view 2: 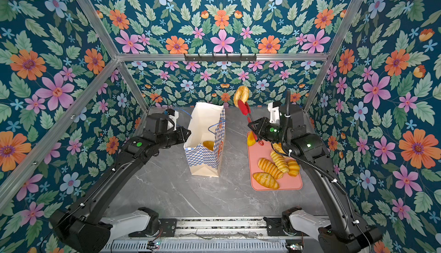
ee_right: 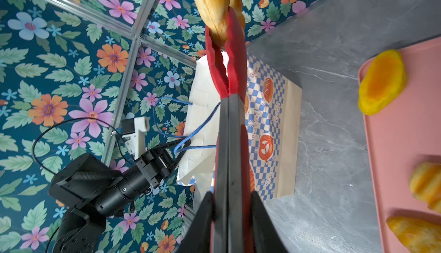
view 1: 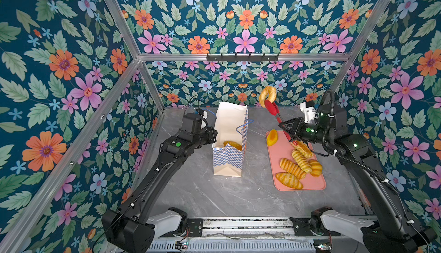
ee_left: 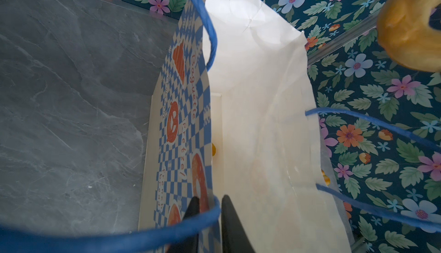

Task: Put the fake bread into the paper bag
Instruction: 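Lift the bagel with the tongs and swing it over the bag opening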

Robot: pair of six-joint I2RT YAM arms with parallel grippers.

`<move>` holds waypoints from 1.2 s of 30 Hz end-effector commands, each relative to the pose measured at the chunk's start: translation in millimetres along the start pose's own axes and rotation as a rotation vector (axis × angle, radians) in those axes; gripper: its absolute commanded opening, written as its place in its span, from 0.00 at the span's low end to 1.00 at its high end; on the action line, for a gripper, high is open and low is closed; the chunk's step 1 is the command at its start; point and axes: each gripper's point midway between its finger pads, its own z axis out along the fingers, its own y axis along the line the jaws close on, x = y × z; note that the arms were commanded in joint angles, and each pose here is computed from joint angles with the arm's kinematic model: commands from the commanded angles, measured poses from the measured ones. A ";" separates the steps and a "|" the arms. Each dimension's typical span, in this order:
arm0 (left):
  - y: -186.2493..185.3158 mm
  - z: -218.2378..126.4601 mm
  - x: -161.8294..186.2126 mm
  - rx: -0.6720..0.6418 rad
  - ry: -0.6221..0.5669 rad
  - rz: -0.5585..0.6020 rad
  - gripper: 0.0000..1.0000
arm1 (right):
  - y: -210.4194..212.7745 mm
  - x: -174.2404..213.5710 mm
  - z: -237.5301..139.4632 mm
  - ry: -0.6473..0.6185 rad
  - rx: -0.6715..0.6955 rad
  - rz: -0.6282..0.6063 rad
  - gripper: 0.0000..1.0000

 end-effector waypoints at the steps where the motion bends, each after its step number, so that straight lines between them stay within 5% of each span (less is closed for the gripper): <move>1: -3.1 0.6 -2.6 0.016 -0.010 0.004 0.16 | 19.6 -4.5 2.5 -0.020 -0.009 -0.088 0.24; 12: -5.1 2.1 -1.7 0.031 -0.008 -0.003 0.06 | 74.6 11.6 23.8 0.016 -0.015 -0.232 0.25; 36: -3.9 3.2 -0.6 0.032 -0.014 -0.015 0.03 | 69.3 59.6 65.3 0.175 0.023 -0.237 0.26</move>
